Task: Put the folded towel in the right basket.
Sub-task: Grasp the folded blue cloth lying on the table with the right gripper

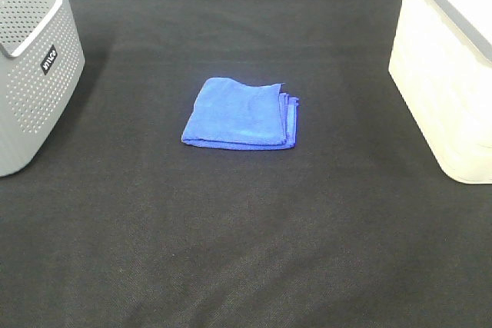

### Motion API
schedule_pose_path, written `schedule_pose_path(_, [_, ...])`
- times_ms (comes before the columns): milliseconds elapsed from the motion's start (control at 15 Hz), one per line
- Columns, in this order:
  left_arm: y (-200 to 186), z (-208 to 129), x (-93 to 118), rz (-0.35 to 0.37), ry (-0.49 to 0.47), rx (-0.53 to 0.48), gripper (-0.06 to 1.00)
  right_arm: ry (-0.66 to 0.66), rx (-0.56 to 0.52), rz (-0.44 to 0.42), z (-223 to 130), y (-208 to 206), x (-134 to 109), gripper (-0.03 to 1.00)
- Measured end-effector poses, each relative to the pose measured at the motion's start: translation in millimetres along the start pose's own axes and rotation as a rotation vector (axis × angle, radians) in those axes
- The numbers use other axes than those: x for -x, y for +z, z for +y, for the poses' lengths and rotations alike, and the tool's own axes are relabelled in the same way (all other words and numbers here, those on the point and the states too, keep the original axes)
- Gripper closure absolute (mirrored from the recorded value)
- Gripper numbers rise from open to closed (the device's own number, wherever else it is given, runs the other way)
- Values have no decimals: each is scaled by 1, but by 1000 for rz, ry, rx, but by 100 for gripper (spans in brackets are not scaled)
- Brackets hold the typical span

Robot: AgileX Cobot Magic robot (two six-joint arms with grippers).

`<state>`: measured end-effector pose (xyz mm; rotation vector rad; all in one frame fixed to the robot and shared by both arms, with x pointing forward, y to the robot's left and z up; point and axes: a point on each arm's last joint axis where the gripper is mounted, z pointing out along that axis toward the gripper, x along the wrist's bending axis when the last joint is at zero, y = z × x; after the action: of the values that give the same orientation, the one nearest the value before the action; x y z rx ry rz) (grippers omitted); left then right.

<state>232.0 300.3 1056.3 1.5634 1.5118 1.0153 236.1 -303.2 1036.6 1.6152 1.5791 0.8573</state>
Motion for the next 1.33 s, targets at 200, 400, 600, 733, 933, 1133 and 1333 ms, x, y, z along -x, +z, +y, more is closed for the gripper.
schedule_pose_path(200, [0, 0, 0, -3, -2, 0, -5, 0, 0, 0, 0, 0, 0, 0])
schedule_pose_path(400, [0, 0, 3, -28, -16, 2, -5, 0, 0, 0, 0, 0, 0, 0])
schedule_pose_path(600, [0, 0, 4, -42, -25, 3, -5, 0, 0, 0, 0, 0, 0, 0])
schedule_pose_path(733, [0, 0, 4, -42, -25, 3, -5, 0, 0, 0, 0, 0, 0, 0])
schedule_pose_path(933, [0, 0, 4, -42, -25, 3, -5, 0, 0, 0, 0, 0, 0, 0])
schedule_pose_path(1133, [0, 0, 4, -42, -25, 3, -5, 0, 0, 0, 0, 0, 0, 0])
schedule_pose_path(1333, [0, 0, 4, -42, -25, 3, -5, 0, 0, 0, 0, 0, 0, 0])
